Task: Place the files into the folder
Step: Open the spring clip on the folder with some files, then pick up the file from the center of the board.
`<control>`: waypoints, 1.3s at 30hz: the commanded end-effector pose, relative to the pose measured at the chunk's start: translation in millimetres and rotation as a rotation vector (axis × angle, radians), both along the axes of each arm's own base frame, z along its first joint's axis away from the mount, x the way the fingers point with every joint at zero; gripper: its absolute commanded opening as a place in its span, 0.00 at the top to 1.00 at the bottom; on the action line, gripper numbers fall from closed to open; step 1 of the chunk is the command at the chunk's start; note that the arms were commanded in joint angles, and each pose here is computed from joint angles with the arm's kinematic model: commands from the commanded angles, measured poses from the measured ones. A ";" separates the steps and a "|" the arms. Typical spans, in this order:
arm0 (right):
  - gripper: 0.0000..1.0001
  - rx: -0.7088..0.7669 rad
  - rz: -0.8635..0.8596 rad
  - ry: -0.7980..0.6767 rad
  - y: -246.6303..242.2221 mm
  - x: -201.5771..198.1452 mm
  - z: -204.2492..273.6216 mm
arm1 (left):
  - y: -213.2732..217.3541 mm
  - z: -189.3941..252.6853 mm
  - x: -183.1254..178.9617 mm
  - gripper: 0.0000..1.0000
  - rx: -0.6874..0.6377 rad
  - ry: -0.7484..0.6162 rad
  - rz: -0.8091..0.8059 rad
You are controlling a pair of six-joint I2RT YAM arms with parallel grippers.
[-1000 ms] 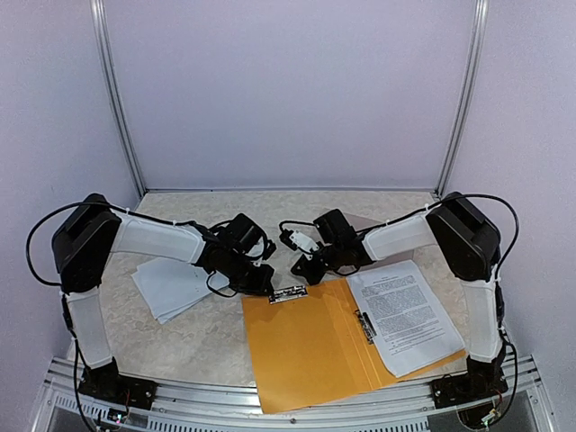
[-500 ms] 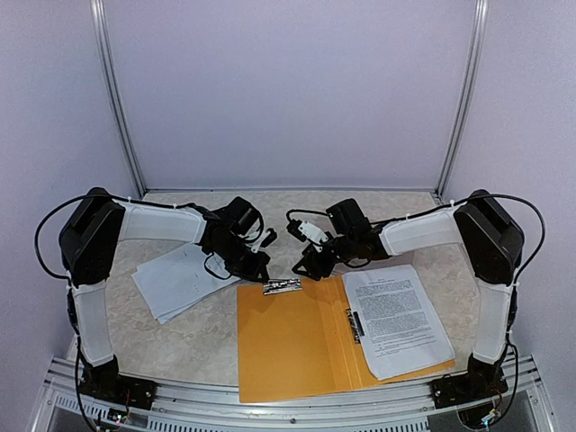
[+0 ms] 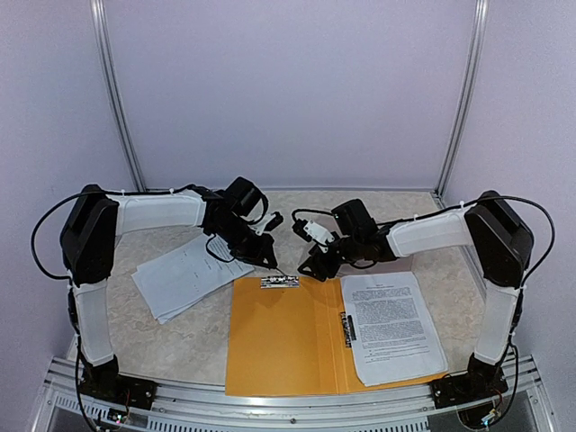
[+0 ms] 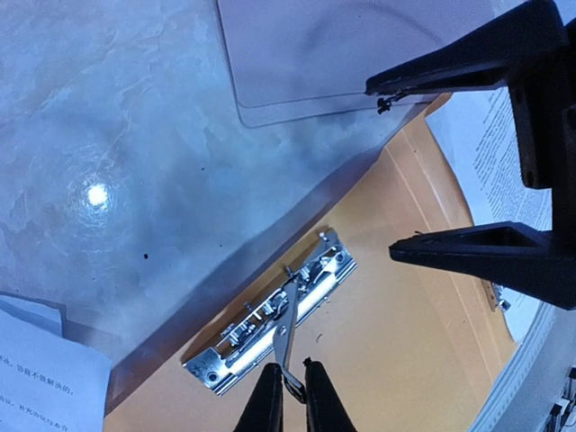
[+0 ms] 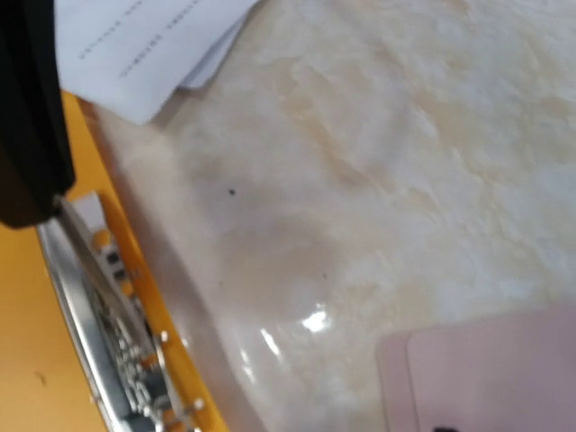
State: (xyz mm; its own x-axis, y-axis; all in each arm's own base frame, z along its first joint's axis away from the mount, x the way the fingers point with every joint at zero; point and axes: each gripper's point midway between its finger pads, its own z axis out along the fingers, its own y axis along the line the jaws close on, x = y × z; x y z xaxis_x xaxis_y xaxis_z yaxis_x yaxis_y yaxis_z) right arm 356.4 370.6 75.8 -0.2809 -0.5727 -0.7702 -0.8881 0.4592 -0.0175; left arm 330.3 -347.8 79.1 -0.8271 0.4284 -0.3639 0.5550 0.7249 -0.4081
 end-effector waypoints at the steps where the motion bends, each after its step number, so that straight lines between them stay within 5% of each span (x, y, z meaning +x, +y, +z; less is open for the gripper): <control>1: 0.33 -0.014 -0.061 0.002 -18.2 -3.0 9.4 | -22.3 34.8 1.3 0.89 -0.135 0.018 -0.024; 3: 0.33 -0.011 -0.070 0.001 -22.1 -5.9 12.3 | -33.1 45.3 2.4 0.85 -0.200 0.024 -0.041; 7: 0.33 -0.012 -0.085 0.004 -29.7 -11.5 14.1 | -47.4 57.1 -1.5 0.62 -0.295 0.046 -0.074; 8: 0.33 -0.012 -0.089 0.002 -31.3 -12.8 14.9 | -47.7 57.8 -1.5 0.51 -0.301 0.042 -0.075; 9: 0.33 -0.012 -0.092 0.004 -33.0 -14.7 14.5 | -47.4 58.4 -1.4 0.10 -0.302 0.034 -0.074; 10: 0.33 -0.006 -0.091 0.005 -33.5 -15.8 15.9 | -45.4 58.2 -1.4 0.02 -0.299 0.025 -0.070; 17: 0.33 0.050 -0.111 0.008 -21.8 -24.7 31.2 | -8.1 66.9 -0.3 0.01 -0.216 -0.123 0.049; 28: 0.32 0.053 -0.148 0.001 67.0 -21.5 35.7 | 130.0 99.5 2.5 0.01 -0.013 -0.455 0.588; 39: 0.45 -0.076 -0.214 0.022 103.3 -9.1 7.7 | 169.9 100.5 -13.0 0.01 0.013 -0.467 0.703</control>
State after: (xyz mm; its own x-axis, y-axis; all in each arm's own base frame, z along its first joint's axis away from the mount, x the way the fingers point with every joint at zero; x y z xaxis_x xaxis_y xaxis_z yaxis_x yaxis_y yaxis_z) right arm 345.7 485.2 112.5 -0.3468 -0.4921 -0.7985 -0.8146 0.5800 -0.0037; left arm 318.8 -190.3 184.8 -0.6669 -0.0992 -0.7385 0.1348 0.9587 -0.2506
